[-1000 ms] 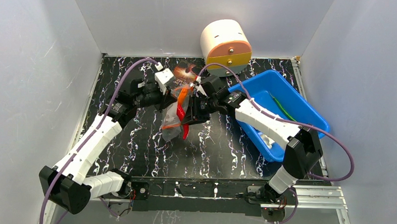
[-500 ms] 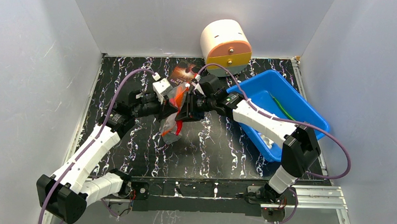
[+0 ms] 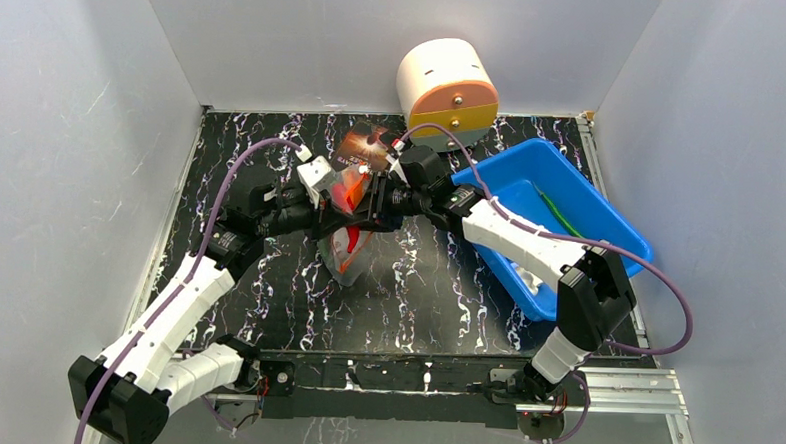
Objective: Place the food in the zip-top bag and seal the zipper
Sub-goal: Place the fake vegetable in the zipper food storage bag.
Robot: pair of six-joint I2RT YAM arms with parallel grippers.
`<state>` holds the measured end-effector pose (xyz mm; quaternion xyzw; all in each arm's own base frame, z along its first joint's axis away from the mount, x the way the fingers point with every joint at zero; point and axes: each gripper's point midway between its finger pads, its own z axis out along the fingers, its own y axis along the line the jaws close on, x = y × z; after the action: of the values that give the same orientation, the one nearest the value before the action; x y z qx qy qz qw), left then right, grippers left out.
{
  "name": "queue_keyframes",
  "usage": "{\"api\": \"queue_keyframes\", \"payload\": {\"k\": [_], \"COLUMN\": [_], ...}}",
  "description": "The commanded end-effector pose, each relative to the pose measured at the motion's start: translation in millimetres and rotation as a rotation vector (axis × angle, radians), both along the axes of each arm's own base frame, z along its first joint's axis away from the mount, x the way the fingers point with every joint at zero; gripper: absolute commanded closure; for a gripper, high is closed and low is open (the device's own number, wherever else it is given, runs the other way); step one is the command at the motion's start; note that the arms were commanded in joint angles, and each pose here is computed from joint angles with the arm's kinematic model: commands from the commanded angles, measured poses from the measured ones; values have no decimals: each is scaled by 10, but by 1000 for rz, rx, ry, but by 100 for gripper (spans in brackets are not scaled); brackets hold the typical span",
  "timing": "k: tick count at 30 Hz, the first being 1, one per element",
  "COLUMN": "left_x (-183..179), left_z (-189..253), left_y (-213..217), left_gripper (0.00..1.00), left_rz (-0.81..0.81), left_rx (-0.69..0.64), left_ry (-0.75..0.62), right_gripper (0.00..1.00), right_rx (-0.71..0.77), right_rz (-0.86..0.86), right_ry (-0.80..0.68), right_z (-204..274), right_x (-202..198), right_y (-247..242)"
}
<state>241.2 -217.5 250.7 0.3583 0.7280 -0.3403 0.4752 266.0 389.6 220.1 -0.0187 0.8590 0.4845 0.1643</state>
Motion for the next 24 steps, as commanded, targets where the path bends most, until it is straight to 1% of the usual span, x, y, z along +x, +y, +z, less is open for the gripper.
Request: {"api": "queue_keyframes", "payload": {"k": [1, 6, 9, 13, 17, 21, 24], "left_x": [-135, -155, -154, -132, -79, -29, 4], "left_z": [114, 80, 71, 124, 211, 260, 268], "left_y": [-66, -45, -37, -47, -39, -31, -24], "left_gripper": [100, 100, 100, 100, 100, 100, 100], "left_rz": [-65, -68, -66, -53, -15, 19, 43], "left_rx": [-47, -31, -24, -38, -59, -76, -79], "left_ry": [-26, -24, -23, -20, -26, -24, -10], "right_gripper": [73, 68, 65, 64, 63, 62, 62], "right_rx": [88, 18, -11, -9, -9, 4, -1], "right_rz": [-50, -51, -83, -98, -98, -74, -90], "right_ry": [-91, -93, -126, -172, -187, -261, -306], "right_z": [277, 136, 157, 275, 347, 530, 644], "right_x": [206, 286, 347, 365, 346, 288, 256], "right_y": [53, -68, -156, -200, -229, -286, -378]}}
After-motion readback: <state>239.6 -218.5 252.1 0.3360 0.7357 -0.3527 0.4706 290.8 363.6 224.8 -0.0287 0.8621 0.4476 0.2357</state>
